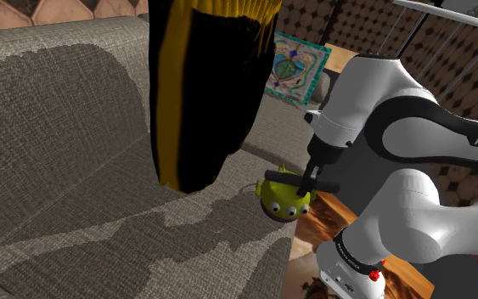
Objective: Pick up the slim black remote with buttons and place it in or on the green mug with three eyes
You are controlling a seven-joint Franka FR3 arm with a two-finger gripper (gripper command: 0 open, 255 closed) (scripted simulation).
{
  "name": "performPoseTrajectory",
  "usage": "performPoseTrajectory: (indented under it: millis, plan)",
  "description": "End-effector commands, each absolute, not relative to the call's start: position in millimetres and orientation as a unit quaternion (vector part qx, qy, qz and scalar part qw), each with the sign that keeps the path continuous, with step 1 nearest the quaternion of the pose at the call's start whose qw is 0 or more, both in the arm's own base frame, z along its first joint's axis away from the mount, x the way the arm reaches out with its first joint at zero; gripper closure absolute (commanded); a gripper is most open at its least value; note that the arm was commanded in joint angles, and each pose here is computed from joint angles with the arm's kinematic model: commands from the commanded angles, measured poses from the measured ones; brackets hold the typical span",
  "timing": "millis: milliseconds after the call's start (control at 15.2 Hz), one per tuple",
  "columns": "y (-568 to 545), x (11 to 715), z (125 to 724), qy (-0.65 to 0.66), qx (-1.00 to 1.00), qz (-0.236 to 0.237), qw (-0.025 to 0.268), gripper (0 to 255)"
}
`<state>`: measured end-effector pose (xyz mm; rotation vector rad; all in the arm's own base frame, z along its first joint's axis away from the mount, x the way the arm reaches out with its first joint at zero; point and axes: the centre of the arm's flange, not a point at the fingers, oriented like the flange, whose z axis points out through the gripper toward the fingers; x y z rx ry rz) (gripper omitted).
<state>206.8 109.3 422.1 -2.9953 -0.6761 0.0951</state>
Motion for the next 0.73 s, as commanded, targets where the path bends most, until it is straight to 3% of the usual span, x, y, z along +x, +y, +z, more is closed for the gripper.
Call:
performPoseTrajectory:
  millis: [0,330,396,660]
  plan:
    - [111.1,213.2,420.7,-0.219,-0.975,0.009,0.038,255]
    - [111.1,213.2,420.7,-0.219,-0.975,0.009,0.038,255]
    - [111.2,213.3,420.5,-0.219,-0.975,0.009,0.038,0]
    - [111.2,213.3,420.6,-0.219,-0.975,0.009,0.038,0]
